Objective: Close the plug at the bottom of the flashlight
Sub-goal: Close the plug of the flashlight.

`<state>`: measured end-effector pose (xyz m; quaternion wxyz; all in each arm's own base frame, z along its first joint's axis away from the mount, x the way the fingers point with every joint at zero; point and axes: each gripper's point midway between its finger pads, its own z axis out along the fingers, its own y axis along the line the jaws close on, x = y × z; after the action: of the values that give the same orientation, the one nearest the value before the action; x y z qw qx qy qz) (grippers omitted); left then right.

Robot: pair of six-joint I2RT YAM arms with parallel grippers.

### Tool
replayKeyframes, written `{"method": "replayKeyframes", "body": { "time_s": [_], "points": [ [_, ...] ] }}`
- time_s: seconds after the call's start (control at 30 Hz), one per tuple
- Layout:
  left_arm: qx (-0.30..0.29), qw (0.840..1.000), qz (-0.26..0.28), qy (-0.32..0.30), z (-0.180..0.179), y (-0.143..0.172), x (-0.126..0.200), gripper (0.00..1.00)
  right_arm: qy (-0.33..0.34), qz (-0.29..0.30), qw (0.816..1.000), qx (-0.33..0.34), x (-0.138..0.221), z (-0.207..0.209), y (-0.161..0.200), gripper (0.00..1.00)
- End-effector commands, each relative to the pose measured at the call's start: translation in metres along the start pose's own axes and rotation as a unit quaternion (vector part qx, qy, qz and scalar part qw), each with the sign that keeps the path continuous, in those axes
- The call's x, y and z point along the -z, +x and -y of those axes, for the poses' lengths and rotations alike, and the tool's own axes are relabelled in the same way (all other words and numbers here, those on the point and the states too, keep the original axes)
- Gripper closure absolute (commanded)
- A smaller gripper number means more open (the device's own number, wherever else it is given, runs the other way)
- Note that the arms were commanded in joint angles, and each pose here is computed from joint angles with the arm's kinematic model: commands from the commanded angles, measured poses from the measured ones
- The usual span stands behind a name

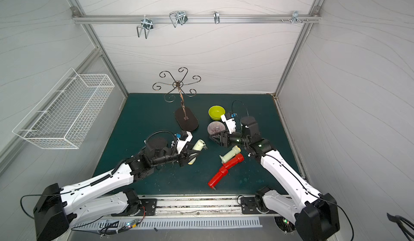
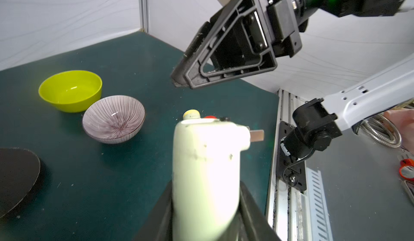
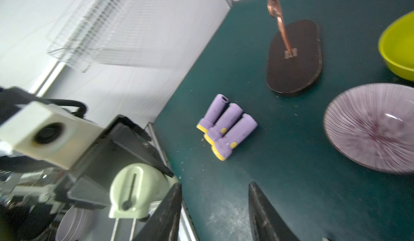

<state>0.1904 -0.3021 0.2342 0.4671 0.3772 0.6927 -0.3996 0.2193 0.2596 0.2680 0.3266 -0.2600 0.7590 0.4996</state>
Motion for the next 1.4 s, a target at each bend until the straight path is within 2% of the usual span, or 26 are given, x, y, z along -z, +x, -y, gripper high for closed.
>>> {"method": "replayKeyframes", "body": {
  "time_s": [0.0,0.1,0.37,0.5,0.57,0.6,1.0,1.37],
  "points": [
    [-0.061,0.994,0.086,0.040,0.022,-0.047,0.013,1.00,-0.122,0.006,0.990,0.063,0.005,-0.058,-0.015,0.51],
    [-0.066,0.992,0.096,0.044,0.025,-0.055,0.018,1.00,-0.187,0.011,0.979,0.082,0.009,-0.080,-0.012,0.50],
    [-0.053,0.988,0.130,0.067,0.033,-0.074,0.033,1.00,-0.270,0.009,0.957,0.104,0.022,-0.107,-0.007,0.49],
    [-0.048,0.985,0.140,0.085,0.039,-0.081,0.038,1.00,-0.280,0.011,0.954,0.106,0.024,-0.112,-0.009,0.59],
    [-0.043,0.985,0.137,0.095,0.042,-0.080,0.038,1.00,-0.284,0.012,0.953,0.108,0.025,-0.114,-0.010,0.60],
    [-0.048,0.982,0.152,0.099,0.045,-0.088,0.040,1.00,-0.286,0.011,0.952,0.106,0.025,-0.115,-0.011,0.60],
    [-0.041,0.980,0.145,0.127,0.052,-0.088,0.038,1.00,-0.295,0.005,0.951,0.097,0.018,-0.117,-0.017,0.61],
    [-0.038,0.981,0.140,0.129,0.052,-0.087,0.037,1.00,-0.299,0.007,0.949,0.096,0.015,-0.117,-0.020,0.63]
  ]
}}
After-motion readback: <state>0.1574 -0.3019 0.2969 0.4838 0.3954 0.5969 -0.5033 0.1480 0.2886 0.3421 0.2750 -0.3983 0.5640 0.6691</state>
